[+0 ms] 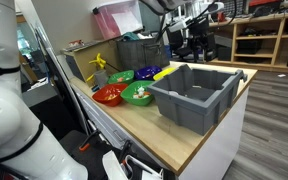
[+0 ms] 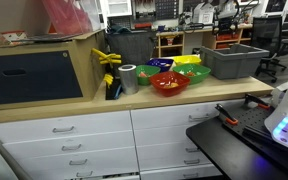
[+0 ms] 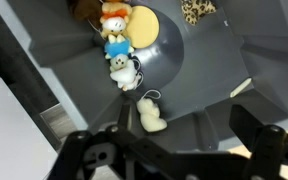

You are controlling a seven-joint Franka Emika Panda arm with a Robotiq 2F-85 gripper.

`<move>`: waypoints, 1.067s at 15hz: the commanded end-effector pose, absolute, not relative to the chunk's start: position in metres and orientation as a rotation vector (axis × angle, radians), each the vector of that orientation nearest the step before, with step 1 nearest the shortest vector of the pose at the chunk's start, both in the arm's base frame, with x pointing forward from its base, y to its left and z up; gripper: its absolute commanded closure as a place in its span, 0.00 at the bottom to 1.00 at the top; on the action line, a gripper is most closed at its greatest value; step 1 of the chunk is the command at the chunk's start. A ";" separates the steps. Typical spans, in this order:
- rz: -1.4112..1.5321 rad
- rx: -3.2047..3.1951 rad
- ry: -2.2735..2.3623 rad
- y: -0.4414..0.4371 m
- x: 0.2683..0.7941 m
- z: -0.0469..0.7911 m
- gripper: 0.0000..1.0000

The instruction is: Take the thing out of the grey tub

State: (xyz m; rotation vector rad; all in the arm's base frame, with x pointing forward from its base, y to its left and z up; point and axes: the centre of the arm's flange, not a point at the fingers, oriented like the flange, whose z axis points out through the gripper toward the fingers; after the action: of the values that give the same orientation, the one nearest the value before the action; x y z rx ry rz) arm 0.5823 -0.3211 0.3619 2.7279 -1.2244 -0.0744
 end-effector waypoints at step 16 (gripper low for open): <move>-0.315 2.707 -1.217 -0.306 0.520 0.214 0.00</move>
State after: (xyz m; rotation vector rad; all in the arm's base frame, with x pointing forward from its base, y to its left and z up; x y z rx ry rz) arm 0.5312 -0.3067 0.2271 2.7056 -1.2067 -0.3305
